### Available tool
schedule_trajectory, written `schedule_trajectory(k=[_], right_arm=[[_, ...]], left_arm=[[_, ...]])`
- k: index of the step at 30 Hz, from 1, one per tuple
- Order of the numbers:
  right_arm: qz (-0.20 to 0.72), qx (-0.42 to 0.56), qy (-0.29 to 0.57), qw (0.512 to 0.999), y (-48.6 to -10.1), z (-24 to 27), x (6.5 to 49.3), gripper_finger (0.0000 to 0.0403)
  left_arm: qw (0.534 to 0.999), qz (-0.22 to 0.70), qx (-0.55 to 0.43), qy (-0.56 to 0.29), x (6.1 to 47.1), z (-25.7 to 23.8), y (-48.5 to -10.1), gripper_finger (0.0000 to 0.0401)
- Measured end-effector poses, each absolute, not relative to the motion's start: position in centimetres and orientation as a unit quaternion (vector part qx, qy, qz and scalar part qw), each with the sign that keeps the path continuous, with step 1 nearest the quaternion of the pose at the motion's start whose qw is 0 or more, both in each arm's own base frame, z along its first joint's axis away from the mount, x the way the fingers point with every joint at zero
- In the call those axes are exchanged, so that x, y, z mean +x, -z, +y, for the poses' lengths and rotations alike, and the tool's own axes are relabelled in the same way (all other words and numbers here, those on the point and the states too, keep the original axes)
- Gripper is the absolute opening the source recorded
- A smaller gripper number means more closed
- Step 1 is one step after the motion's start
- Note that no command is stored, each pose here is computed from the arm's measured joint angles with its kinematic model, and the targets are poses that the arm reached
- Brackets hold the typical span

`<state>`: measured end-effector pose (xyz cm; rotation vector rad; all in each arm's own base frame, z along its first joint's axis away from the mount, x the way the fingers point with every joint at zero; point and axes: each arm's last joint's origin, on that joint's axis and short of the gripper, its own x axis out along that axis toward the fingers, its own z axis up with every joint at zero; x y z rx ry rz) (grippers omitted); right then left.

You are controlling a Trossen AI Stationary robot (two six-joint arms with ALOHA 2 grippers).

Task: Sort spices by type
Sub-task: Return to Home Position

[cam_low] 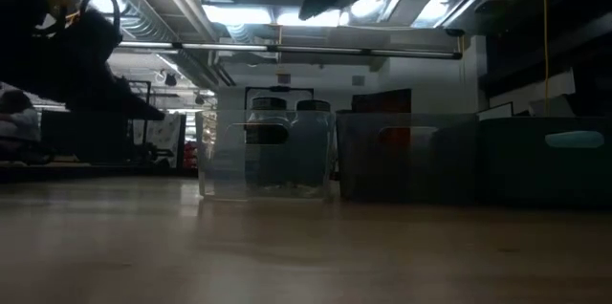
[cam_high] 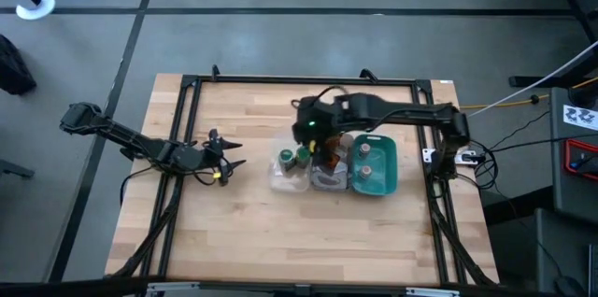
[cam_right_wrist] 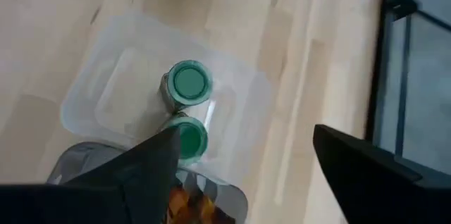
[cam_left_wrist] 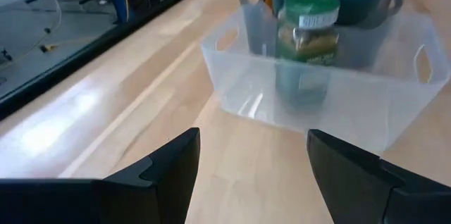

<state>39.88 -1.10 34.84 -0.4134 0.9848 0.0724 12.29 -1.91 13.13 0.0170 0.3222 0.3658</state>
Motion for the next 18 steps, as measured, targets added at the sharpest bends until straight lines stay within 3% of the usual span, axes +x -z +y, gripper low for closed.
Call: schedule_trajectory(k=[7, 12, 18], right_arm=[[0.475, -0.144, -0.009, 0.868, -39.1, -1.0, 34.7, 0.0324], [0.487, -0.089, -0.009, 0.869, -41.3, -0.8, 30.7, 0.0324], [0.431, -0.060, -0.029, 0.900, -41.0, -0.5, 26.3, 0.0324]], left_arm=[[0.959, 0.214, 0.036, -0.183, 11.8, -1.8, -12.1, 0.0246], [0.958, 0.196, 0.016, -0.207, 11.9, -1.7, -12.3, 0.0246], [0.960, 0.179, -0.004, -0.214, 11.9, -1.7, -12.6, 0.0246]])
